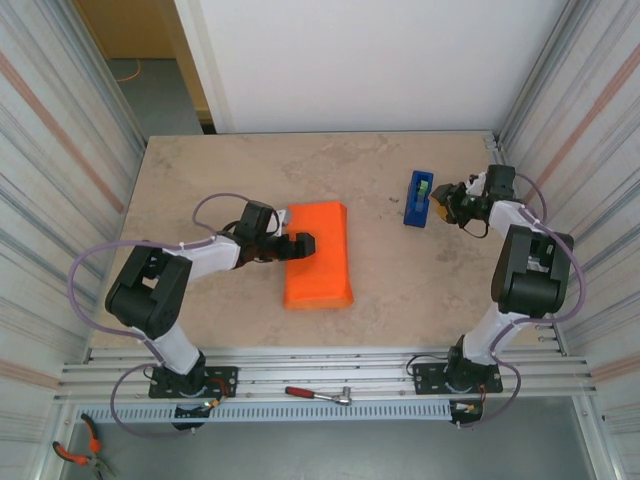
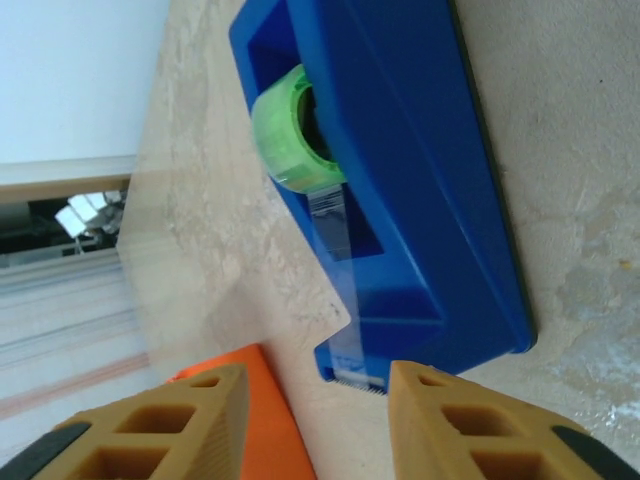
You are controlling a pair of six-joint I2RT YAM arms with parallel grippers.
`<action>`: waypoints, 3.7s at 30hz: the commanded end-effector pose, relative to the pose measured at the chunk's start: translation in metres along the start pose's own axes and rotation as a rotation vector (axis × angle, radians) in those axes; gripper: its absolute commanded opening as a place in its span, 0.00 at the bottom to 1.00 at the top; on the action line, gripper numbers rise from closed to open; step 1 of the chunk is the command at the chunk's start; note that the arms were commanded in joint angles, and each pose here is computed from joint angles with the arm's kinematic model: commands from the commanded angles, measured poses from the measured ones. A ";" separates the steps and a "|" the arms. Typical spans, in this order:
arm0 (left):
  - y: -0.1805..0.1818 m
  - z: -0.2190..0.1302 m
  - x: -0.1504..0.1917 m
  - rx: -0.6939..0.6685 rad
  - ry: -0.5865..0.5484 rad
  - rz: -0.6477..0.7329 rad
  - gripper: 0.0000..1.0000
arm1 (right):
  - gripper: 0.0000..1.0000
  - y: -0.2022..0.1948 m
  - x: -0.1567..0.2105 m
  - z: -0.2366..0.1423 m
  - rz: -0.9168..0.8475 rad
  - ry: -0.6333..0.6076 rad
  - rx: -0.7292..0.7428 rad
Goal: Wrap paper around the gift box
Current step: Tear off the tape with the cutter.
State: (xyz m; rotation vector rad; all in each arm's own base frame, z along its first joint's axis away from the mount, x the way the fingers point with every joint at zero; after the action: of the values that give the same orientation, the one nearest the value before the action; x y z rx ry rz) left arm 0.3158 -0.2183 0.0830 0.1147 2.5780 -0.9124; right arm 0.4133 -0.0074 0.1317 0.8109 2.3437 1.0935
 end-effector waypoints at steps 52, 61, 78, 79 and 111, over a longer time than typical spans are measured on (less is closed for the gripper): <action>0.033 0.016 0.044 -0.140 0.167 -0.017 0.99 | 0.07 -0.003 -0.006 0.043 -0.033 0.115 -0.135; 0.034 0.016 0.044 -0.141 0.169 -0.016 0.99 | 0.00 0.009 -0.004 0.032 0.001 0.078 -0.191; 0.034 0.016 0.045 -0.143 0.170 -0.017 0.99 | 0.00 0.031 0.006 0.005 -0.002 0.038 -0.225; 0.034 0.016 0.045 -0.143 0.170 -0.016 0.99 | 0.00 0.029 0.008 0.005 0.004 0.041 -0.222; 0.035 0.017 0.046 -0.155 0.178 -0.010 0.99 | 0.00 -0.019 0.060 0.009 0.068 0.081 -0.130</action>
State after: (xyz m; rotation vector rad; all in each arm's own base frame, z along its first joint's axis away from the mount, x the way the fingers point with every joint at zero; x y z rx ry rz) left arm 0.3174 -0.2203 0.0819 0.1332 2.5789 -0.9177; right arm 0.3757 0.0248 0.1007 0.8235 2.2886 1.2943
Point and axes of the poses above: each hand's point on the last joint's axis, 136 mm out from that joint toward the fingers, its own z axis out along the fingers, its own y axis along the line the jaws close on, x = y × z, the point moved 4 cm from there along -z, back along the fingers, and after that the axes turned 2 degrees about -z, right-handed, at the moved point
